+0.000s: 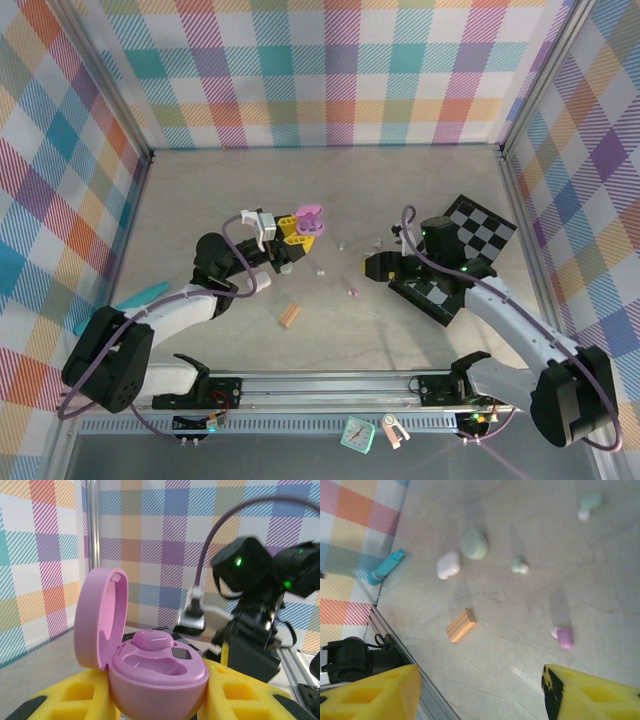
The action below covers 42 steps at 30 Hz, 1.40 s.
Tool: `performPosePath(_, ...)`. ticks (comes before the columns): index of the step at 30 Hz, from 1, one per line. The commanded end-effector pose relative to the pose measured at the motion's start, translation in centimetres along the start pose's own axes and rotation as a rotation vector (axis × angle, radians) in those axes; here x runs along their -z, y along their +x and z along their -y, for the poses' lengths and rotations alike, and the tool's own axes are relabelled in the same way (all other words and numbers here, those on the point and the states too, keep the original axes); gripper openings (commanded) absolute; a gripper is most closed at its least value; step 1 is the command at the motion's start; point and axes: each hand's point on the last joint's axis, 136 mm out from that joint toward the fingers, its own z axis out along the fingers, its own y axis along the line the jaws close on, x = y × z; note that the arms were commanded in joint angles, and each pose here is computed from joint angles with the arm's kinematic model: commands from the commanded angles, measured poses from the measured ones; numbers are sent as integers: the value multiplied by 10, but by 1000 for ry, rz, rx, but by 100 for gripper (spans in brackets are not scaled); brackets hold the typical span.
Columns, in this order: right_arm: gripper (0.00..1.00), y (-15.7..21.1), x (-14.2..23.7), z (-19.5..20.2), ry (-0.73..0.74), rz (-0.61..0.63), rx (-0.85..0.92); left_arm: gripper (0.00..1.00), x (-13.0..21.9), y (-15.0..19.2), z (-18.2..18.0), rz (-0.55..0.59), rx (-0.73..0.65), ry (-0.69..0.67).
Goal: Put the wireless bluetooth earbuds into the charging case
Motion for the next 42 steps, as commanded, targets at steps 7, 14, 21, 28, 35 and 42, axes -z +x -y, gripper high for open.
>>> performPosePath(7,66,39,-49,18,66,-64,-178,28,12,-14,-1,35,-31,-21)
performPosePath(14,65,61,-80,23,111,-142,-206,28,15,-22,-3,65,-29,-15)
performPosePath(21,64,57,-99,35,155,-142,-235,28,16,-22,-2,66,-22,-11)
performPosePath(28,62,48,-102,52,251,-110,-229,28,16,-21,-1,60,-18,-9)
performPosePath(35,62,34,-96,65,308,-90,-226,28,16,-20,-1,56,-19,-7)
performPosePath(42,62,20,-100,64,295,-93,-205,28,17,-20,-1,56,-20,-8)
